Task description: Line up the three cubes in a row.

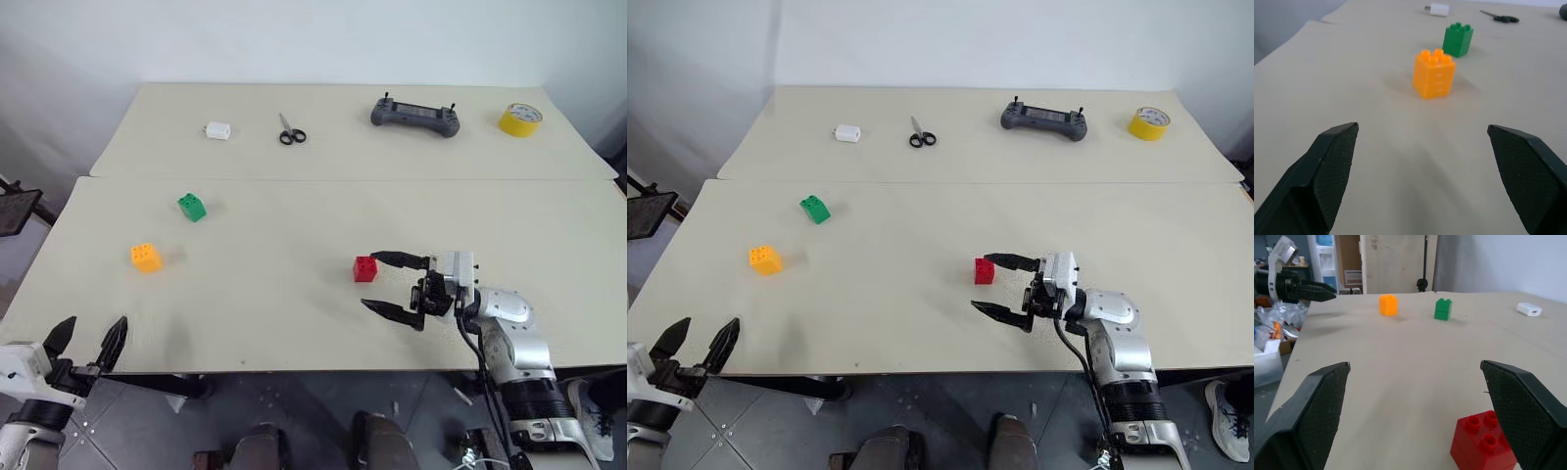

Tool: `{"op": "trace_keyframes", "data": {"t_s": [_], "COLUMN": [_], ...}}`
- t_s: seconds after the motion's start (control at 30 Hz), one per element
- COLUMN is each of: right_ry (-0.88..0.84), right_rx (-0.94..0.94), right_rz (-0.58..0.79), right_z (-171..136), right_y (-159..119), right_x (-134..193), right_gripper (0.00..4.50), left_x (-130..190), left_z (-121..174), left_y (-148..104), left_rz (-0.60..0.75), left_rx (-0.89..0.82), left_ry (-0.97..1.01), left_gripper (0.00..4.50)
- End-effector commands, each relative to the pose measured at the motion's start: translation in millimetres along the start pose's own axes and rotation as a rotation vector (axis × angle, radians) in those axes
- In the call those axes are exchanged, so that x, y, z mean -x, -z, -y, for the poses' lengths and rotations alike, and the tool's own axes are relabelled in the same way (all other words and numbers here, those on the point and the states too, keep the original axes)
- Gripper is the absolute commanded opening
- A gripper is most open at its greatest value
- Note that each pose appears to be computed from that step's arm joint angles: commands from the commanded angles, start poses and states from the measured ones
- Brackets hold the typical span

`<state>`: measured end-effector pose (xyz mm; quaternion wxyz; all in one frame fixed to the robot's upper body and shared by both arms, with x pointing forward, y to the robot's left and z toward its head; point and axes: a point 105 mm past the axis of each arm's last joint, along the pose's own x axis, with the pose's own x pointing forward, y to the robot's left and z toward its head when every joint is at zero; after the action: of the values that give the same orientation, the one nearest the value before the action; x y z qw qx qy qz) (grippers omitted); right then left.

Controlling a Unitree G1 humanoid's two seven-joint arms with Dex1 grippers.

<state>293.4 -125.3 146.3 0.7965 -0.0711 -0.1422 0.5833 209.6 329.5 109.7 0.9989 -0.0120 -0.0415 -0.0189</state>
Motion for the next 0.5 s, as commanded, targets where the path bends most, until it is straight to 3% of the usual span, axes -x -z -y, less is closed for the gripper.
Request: {"op": "trace_keyframes", "data": {"t_s": [0.03,0.23,0.4,0.5], "right_ry": [0.01,0.003,0.0,-0.003], "right_rx": [0.046,0.037,0.02,0.021], "right_rz": [0.029,0.034,0.032,0.03], "right_z": [-0.3,-6.6,-11.7,-9.9], "right_y": [-13.4,-12.9,-8.5,-9.0], "right_x": [0.4,-1.2,-4.0,-5.5], "right_gripper": [4.48,4.48,4.48,4.48], "left_x": [-18.2,-32.3,-48.1,-71.4], "left_z": [7.8,12.7,24.1,35.7], "left_y": [-13.3,-19.8,-32.1,-50.3], "left_rz": [0.031,0.056,0.134,0.136], "left_rx": [-0.033,-0.087,-0.004,-0.086], "left_ry": [0.041,-0.074,-0.177,-0.124], "left_gripper": [4.5,4.5,4.5,4.5]}}
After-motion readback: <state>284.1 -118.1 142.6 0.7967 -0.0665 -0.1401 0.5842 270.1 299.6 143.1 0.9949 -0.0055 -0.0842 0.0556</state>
